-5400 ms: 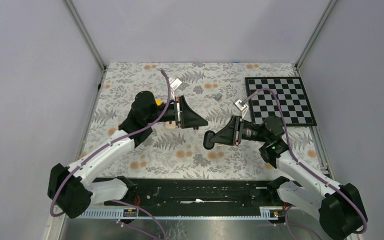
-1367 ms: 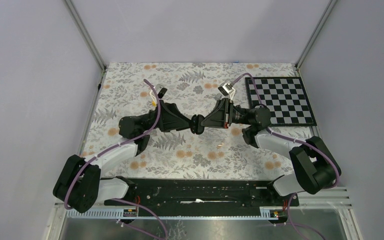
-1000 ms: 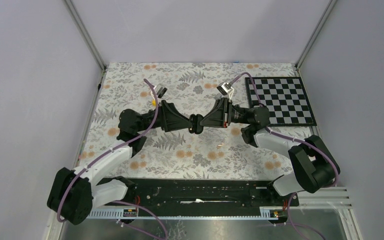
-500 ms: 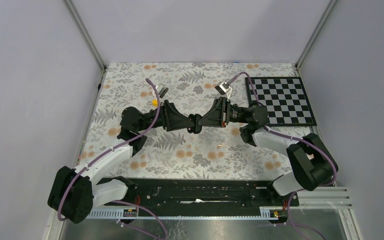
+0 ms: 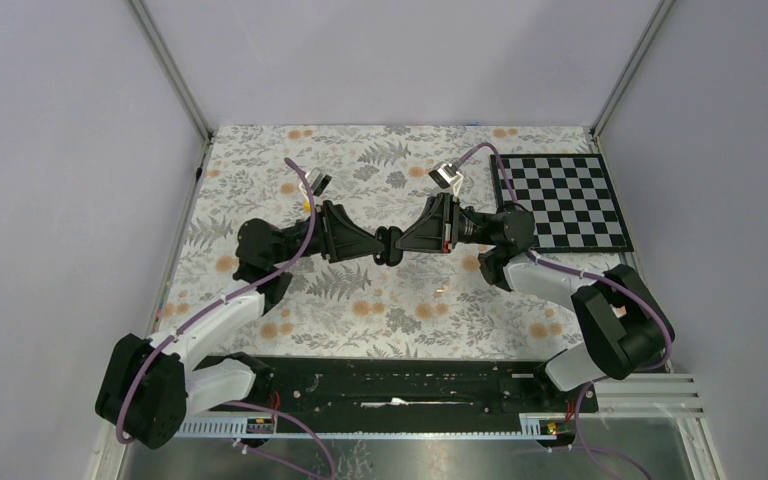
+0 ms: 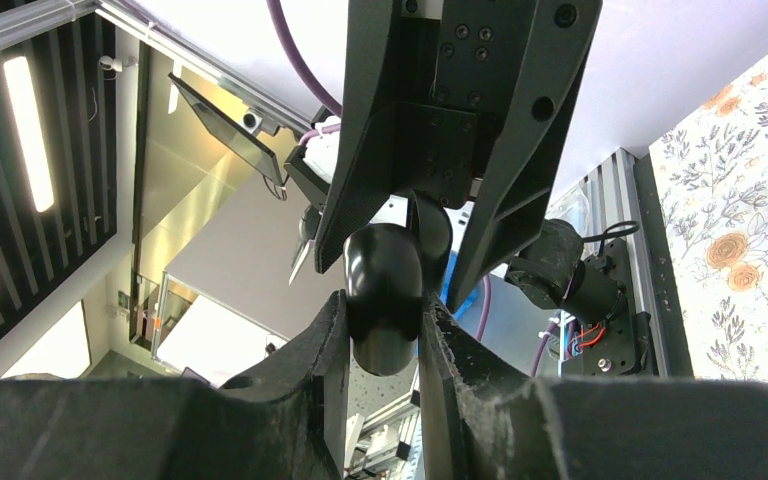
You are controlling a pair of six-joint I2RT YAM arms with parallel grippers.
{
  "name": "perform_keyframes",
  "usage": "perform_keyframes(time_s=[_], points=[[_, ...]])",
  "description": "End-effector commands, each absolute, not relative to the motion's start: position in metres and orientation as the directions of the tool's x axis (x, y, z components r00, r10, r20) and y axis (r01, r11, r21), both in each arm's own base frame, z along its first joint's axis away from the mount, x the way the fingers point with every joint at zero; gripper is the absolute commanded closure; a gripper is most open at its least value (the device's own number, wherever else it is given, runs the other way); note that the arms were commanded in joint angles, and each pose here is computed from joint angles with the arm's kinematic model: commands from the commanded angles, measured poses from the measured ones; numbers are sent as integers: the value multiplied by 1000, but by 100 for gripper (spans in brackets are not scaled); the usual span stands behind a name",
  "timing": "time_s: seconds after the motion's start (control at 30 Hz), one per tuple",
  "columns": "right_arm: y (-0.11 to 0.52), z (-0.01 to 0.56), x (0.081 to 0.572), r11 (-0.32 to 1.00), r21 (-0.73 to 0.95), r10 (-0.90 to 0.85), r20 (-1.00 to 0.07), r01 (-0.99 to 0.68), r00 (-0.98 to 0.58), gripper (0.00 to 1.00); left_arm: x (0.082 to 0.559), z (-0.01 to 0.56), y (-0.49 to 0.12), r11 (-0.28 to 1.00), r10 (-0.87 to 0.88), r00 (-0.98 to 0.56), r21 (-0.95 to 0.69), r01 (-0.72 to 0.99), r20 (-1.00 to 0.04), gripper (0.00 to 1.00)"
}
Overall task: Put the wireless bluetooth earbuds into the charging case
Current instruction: Pick up the earbud from the center of the board.
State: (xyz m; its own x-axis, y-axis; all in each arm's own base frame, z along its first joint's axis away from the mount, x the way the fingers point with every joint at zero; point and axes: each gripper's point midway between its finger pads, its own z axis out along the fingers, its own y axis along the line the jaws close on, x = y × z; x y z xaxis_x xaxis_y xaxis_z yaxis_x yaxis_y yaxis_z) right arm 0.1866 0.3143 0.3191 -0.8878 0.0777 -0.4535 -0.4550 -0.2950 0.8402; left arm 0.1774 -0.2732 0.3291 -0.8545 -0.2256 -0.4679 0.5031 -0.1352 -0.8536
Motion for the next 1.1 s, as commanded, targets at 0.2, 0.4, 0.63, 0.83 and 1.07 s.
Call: perform_keyframes(time_s=[0.2, 0.4, 0.63, 0.83, 1.07], points=[[307, 349, 168, -394, 696, 126, -606, -600, -785, 100, 177, 341, -268, -153, -253, -821, -816, 557, -512, 53], [307, 350, 168, -394, 697, 125, -606, -600, -786, 100, 178, 339, -269, -147, -250, -822, -820, 554, -511, 61], [306, 352, 166, -398, 692, 126, -609, -602, -783, 100, 179, 337, -269, -141, -251, -823, -822, 552, -509, 79], [305, 352, 165, -397, 692, 127, -609, -603, -782, 100, 180, 336, -267, -128, -251, -819, -821, 556, -515, 60], [304, 354, 162, -401, 687, 128, -613, -606, -779, 100, 180, 339, -266, -127, -256, -814, -816, 564, -522, 53]])
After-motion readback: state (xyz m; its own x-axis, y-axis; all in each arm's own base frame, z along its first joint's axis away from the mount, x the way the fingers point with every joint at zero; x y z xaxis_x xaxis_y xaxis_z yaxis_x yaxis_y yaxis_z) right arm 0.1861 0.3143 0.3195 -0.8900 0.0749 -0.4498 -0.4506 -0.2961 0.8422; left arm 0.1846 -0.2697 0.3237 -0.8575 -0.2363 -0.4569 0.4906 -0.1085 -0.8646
